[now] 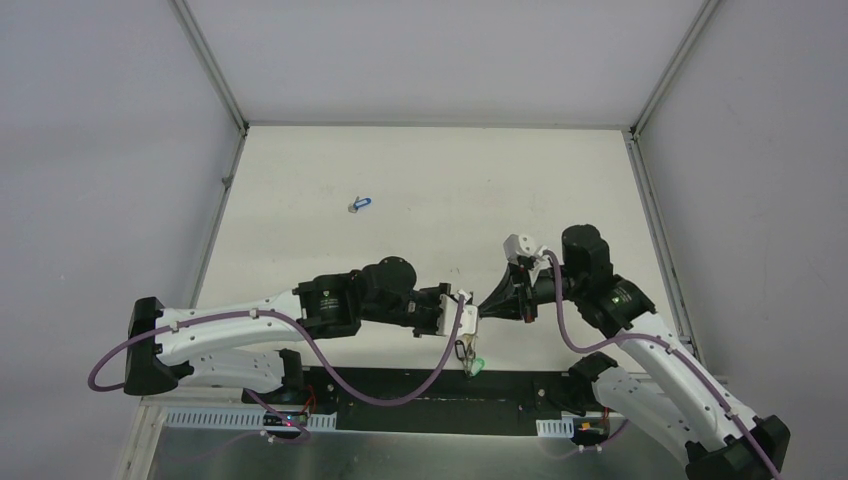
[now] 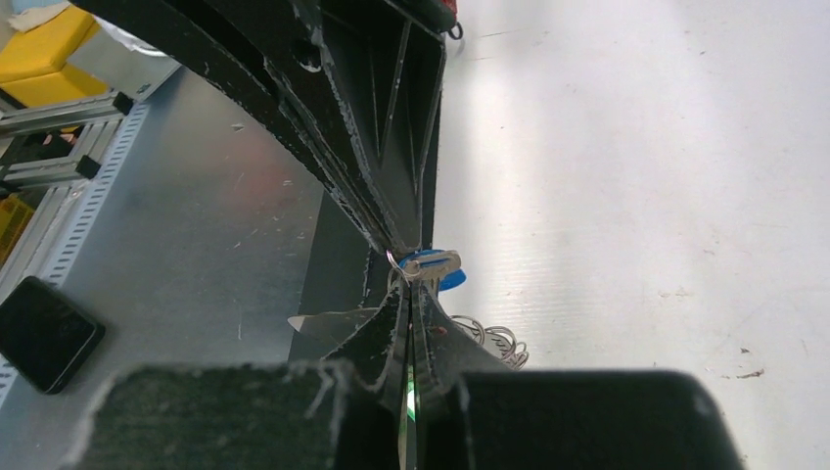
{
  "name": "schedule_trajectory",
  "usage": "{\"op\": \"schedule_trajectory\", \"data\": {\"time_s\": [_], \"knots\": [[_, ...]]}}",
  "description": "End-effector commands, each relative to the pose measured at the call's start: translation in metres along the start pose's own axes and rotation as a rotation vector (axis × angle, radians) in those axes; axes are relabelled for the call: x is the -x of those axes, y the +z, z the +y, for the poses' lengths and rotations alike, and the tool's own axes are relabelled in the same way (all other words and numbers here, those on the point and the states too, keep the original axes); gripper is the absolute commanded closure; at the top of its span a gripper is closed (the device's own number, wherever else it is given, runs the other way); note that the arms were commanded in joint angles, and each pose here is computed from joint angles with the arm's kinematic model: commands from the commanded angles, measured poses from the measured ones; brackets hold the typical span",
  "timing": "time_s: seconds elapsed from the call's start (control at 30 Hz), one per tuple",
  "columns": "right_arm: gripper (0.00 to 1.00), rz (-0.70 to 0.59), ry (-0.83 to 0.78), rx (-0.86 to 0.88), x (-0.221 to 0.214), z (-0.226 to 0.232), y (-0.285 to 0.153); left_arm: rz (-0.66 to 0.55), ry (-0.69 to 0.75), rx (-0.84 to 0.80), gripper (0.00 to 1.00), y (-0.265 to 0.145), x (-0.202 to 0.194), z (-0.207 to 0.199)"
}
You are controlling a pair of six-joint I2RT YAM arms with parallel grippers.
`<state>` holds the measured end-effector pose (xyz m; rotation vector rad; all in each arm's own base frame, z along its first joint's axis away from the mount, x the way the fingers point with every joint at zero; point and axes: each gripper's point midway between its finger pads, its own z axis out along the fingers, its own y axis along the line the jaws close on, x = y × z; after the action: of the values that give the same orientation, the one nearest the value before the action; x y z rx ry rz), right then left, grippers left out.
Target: Put the keys on the keyring
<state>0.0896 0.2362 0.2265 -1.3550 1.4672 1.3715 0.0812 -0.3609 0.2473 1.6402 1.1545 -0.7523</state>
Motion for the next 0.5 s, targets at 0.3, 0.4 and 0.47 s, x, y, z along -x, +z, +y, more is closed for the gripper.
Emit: {"op": "schedule_trajectory", "data": {"time_s": [0.3,0.4,0.47], "knots": [[1.0,-0.199,0.018,-0.241,0.026,-0.029,-0.006,-0.092,-0.061,0.09,1.0,-0.005,0.012,0.005],[1.0,-0.231,0.032,-0.271,0.03,-0.034,-0.007,-0.115,-0.075,0.126,1.0,-0.006,0.015,0.011],[1.0,-0.242,0.044,-0.286,0.03,-0.036,-0.008,-0.132,-0.079,0.156,1.0,-0.008,0.017,0.015]]}}
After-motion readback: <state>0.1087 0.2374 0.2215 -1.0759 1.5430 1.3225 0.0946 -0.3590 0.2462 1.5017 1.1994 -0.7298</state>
